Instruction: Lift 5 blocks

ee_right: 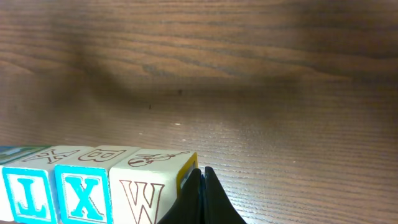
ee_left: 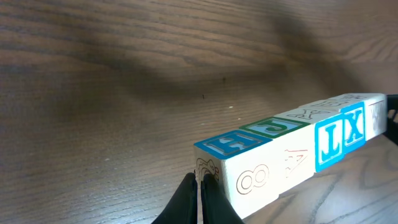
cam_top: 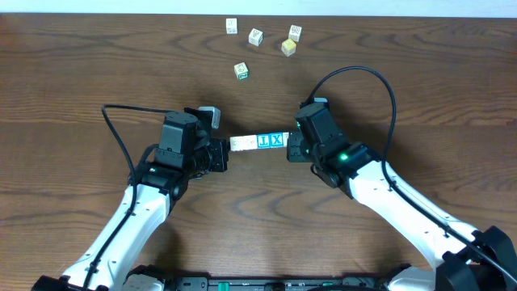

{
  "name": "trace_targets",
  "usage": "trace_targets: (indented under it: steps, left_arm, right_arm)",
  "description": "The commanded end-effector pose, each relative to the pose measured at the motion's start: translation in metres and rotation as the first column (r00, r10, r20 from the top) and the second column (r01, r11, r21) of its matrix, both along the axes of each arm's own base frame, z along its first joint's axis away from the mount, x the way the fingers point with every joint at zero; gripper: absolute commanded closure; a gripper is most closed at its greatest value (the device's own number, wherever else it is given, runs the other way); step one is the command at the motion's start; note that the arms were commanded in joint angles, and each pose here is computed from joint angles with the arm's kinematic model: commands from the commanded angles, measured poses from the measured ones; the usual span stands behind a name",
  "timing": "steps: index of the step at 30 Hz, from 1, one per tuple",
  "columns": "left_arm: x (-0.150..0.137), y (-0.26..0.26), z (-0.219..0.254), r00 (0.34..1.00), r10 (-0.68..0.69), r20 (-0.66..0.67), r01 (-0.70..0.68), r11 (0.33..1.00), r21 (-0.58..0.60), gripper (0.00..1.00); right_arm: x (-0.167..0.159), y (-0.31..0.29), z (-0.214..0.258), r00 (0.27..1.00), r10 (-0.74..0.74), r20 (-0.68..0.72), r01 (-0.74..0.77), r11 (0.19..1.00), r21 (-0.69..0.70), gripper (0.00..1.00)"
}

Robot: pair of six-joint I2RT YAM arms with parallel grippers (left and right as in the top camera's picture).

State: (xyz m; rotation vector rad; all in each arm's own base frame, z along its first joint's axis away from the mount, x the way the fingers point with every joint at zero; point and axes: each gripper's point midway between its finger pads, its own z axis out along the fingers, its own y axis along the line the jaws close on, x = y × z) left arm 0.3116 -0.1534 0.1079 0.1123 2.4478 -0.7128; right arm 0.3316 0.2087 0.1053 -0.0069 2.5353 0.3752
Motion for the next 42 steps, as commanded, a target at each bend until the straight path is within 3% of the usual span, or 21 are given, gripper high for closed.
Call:
trace_targets:
  steps: [1, 42]
  left_arm:
    - [-0.018, -0.049, 0.032, 0.978, -0.206, 0.031, 0.208, 0.964, -0.168, 0.93]
    - [-0.023, -0.065, 0.014, 0.972, -0.236, 0.008, 0.235, 0.965, -0.119, 0.93]
  right_arm:
    - [-0.037, 0.081, 0.026, 0.962, 0.273, -0.02, -0.262, 0.94, 0.22, 0.99]
    - [-0.035, 0.079, 0.019, 0.965, 0.26, -0.03, -0.249, 0.948, 0.199, 0.99]
